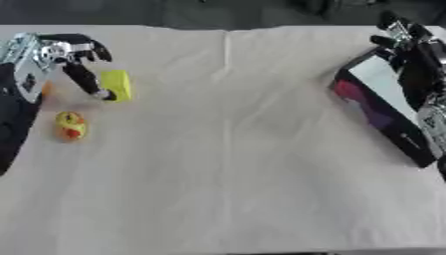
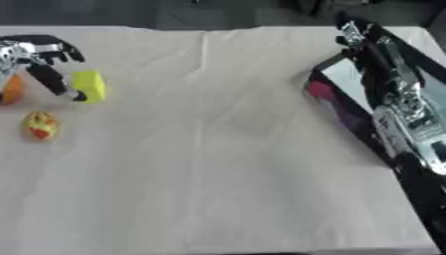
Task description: Pick up the objects with one hand, pass them to the other hand, and then place them into the box on the other side of the table.
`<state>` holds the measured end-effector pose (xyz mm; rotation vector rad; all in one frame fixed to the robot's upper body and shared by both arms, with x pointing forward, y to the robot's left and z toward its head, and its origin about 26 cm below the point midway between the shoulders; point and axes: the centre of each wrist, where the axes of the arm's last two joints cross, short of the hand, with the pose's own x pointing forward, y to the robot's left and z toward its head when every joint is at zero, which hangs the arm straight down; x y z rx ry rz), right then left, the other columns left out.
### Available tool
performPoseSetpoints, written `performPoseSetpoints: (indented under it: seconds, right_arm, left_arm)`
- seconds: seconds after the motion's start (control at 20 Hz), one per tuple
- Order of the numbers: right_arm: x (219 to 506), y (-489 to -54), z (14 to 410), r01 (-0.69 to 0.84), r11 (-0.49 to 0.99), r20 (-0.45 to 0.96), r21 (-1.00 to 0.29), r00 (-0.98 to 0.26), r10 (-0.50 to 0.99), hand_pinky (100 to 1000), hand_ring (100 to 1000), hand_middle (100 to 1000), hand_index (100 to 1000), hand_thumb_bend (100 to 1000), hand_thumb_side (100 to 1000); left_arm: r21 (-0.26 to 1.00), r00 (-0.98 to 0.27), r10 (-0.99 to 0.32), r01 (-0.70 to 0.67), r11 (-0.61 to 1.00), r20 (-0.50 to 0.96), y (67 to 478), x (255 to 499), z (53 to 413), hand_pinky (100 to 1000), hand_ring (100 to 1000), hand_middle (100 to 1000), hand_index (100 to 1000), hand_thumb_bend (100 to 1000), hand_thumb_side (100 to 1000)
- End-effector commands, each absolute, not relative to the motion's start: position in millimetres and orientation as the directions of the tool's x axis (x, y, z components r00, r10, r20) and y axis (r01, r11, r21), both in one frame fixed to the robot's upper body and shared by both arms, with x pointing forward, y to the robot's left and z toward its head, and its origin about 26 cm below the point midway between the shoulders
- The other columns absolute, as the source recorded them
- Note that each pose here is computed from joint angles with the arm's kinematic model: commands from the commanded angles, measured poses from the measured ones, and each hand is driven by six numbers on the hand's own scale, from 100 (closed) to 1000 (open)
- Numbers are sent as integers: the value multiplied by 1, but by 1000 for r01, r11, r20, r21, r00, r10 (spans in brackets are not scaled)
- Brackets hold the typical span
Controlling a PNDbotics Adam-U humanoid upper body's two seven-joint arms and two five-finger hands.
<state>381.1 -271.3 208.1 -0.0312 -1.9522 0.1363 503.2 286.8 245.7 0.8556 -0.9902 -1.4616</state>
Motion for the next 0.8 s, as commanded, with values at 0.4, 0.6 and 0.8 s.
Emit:
performPoseSetpoints:
  seconds: [0.4,0.6,0.8]
  right_arm:
    - [380,-268,225,-54,989,900,-138,-424,102,955,887,887,892,298,590]
    - [381,-267,225,-57,989,900,-139,-424,102,955,887,886,892,298,592]
    - [381,-267,224,-57,989,902,-139,-420,102,956,887,885,892,297,593]
  left_arm:
    - [946,-72,-997,323,-26,-3,298,502,274,843,891,863,875,555,241]
    - [946,-49,-999,324,-24,-8,300,502,273,843,893,865,875,551,230]
    - [942,-30,-999,335,-28,-19,303,502,270,843,896,868,873,542,210]
